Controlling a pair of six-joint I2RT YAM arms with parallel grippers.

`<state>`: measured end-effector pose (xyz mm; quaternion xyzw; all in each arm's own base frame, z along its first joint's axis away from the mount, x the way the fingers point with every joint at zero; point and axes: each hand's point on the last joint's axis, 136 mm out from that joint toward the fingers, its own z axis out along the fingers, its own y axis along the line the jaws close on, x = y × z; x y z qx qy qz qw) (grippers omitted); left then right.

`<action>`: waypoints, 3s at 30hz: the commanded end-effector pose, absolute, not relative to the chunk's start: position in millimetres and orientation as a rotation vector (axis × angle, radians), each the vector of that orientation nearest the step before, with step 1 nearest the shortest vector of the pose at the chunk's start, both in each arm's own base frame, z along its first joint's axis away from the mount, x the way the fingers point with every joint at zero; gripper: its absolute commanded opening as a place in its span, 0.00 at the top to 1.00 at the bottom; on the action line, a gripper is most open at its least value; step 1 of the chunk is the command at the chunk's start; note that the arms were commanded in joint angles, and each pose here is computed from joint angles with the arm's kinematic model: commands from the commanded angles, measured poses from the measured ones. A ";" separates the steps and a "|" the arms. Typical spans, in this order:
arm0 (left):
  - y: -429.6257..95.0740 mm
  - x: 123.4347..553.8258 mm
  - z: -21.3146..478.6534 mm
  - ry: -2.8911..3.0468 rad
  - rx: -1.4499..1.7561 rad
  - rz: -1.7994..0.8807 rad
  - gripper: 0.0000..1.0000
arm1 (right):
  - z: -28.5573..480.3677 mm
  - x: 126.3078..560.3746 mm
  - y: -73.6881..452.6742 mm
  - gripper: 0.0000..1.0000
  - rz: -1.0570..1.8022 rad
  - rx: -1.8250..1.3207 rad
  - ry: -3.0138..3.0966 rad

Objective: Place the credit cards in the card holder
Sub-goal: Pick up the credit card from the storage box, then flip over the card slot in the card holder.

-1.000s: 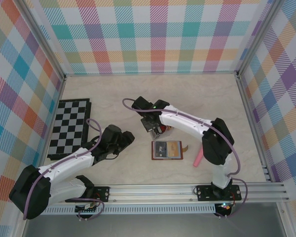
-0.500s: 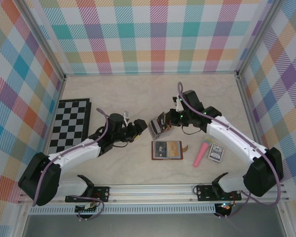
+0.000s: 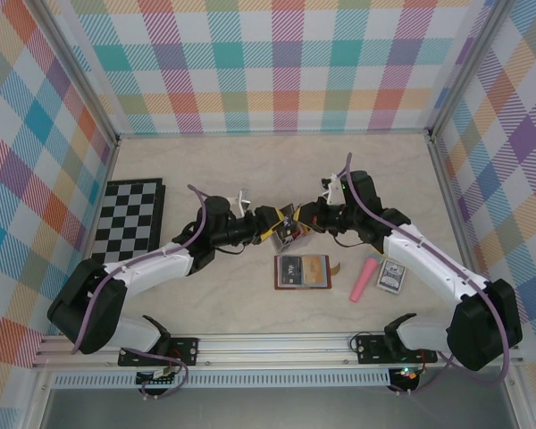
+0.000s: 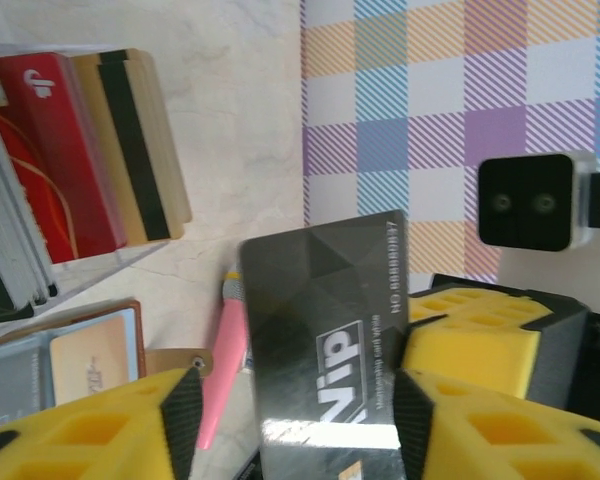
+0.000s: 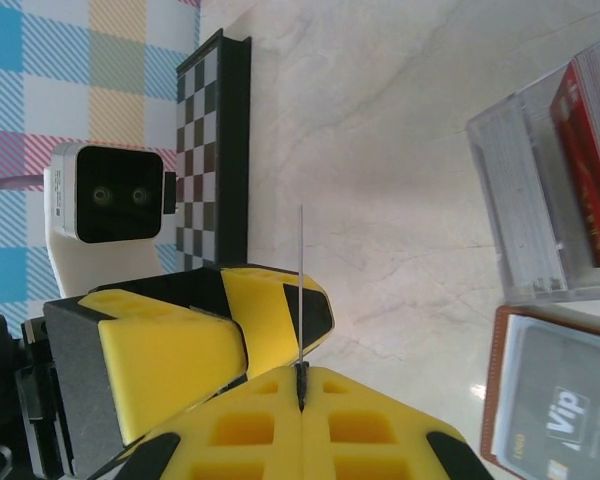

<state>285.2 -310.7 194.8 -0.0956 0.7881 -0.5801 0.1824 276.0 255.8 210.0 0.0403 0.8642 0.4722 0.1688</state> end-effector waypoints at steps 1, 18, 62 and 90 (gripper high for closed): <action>-322.3 285.5 226.1 2.127 -0.179 -1.731 0.53 | 222.8 278.0 261.9 0.99 1.455 0.115 2.394; -325.0 280.9 233.6 2.104 -0.128 -1.768 1.00 | 227.1 269.1 259.1 0.79 1.640 0.021 2.367; -305.6 226.3 49.6 2.821 -0.106 -0.796 0.32 | 66.6 224.0 154.4 0.92 0.729 0.119 2.735; -318.2 221.5 36.5 2.832 -0.079 -0.817 0.46 | 101.9 229.8 192.5 0.90 1.045 0.034 2.614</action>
